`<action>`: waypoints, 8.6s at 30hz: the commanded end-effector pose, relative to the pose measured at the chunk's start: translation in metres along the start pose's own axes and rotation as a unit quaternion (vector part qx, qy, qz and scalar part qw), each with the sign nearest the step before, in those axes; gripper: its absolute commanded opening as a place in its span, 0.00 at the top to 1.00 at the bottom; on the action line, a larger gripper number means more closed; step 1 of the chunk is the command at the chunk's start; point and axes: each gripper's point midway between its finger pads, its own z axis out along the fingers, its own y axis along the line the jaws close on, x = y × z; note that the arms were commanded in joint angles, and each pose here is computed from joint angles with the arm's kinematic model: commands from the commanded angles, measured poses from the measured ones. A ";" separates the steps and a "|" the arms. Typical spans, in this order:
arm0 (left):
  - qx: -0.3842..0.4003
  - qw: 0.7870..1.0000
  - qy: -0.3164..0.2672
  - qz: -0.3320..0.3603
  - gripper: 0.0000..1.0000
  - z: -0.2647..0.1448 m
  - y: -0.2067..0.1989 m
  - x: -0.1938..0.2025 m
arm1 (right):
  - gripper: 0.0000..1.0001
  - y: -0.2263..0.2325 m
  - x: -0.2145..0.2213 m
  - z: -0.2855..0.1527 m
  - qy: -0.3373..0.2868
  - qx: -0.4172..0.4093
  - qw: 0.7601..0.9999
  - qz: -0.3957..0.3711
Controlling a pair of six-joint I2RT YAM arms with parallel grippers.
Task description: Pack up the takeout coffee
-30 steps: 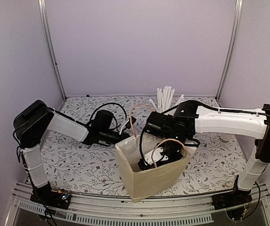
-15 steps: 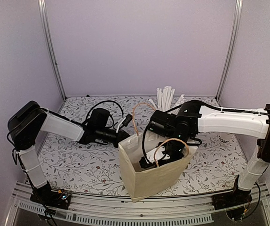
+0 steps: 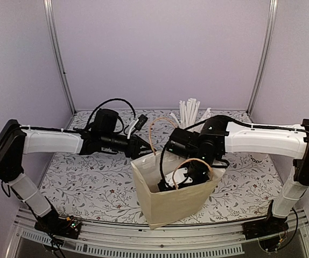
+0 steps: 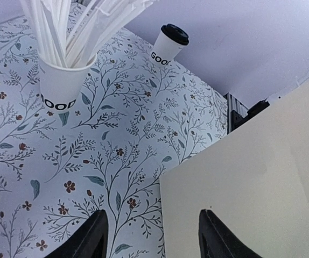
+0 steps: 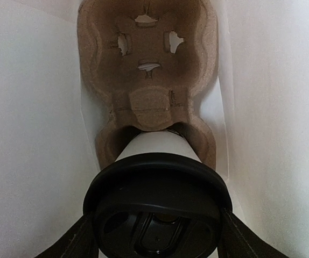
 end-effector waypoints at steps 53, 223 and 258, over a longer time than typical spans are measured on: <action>-0.073 0.990 0.046 0.112 0.78 -0.035 -0.098 -0.079 | 0.01 -0.018 -0.060 -0.131 -0.187 0.085 0.974 -0.092; -0.194 0.969 -0.133 0.071 0.43 -0.149 -0.057 -0.160 | 0.33 -0.076 0.312 -0.088 -0.128 0.111 0.847 0.505; -0.334 0.942 -0.026 0.026 0.25 -0.223 -0.058 -0.107 | 0.32 -0.032 -0.114 -0.031 -0.136 0.043 0.990 0.016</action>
